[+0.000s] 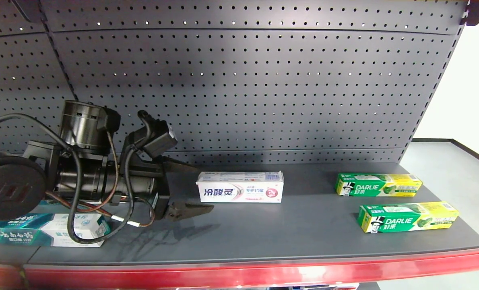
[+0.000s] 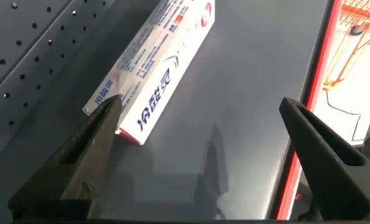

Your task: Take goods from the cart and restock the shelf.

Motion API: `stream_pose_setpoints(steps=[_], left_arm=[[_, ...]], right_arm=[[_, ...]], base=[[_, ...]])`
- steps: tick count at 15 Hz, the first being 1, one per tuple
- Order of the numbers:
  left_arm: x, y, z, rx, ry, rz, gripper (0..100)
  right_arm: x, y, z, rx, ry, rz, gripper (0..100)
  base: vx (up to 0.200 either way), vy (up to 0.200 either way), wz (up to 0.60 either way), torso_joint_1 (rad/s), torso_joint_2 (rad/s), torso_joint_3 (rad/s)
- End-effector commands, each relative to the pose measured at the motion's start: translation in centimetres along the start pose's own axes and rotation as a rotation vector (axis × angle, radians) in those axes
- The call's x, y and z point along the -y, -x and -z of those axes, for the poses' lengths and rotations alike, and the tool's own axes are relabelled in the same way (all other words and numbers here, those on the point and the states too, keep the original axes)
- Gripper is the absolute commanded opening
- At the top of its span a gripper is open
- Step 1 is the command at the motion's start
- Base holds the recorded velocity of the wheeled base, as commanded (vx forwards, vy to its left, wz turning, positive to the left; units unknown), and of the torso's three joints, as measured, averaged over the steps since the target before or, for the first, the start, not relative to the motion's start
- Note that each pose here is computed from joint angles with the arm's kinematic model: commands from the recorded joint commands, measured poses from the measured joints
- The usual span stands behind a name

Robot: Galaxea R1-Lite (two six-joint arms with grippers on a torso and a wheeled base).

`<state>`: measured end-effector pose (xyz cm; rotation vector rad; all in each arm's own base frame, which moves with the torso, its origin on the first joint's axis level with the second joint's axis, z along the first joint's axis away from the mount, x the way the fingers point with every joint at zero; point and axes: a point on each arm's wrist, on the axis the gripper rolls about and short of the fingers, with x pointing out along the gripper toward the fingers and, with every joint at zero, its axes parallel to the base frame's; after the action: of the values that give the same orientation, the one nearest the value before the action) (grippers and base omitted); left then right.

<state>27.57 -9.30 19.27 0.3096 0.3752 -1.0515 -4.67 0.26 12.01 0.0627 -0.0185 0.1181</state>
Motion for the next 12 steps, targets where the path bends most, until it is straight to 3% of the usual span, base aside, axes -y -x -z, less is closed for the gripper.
stream_pose_setpoints(steps=[1, 6, 8, 9, 11, 12], left_arm=[[-0.4, -0.5, 0.1, -0.005, 0.001, 0.0, 100], [-2.2, -2.1, -0.5, -0.002, -0.002, -0.001, 100], [-2.6, -1.9, -1.8, 0.025, -0.025, -0.01, 100], [-2.9, -1.7, -2.8, 0.024, -0.021, -0.009, 100], [-4.6, -2.5, -4.8, -0.025, 0.015, 0.018, 100], [-5.4, -3.0, -5.3, -0.032, -0.006, 0.021, 100]], right_arm=[[0.0, 0.0, 0.1, -0.004, -0.001, 0.0, 0], [0.0, -0.1, 0.4, -0.013, -0.002, 0.0, 0], [0.0, -0.1, 0.2, -0.001, 0.0, 0.001, 0], [0.0, -0.2, 0.3, -0.002, -0.001, 0.001, 0], [0.0, -0.2, 0.3, -0.004, 0.001, 0.001, 0], [0.0, -0.2, 0.2, -0.001, 0.0, 0.002, 0]], base=[[0.0, 0.0, 0.0, 0.0, 0.0, 0.0], [0.0, 0.0, 0.0, 0.0, 0.0, 0.0], [0.0, 0.0, 0.0, 0.0, 0.0, 0.0], [0.0, 0.0, 0.0, 0.0, 0.0, 0.0], [0.0, 0.0, 0.0, 0.0, 0.0, 0.0], [0.0, 0.0, 0.0, 0.0, 0.0, 0.0]])
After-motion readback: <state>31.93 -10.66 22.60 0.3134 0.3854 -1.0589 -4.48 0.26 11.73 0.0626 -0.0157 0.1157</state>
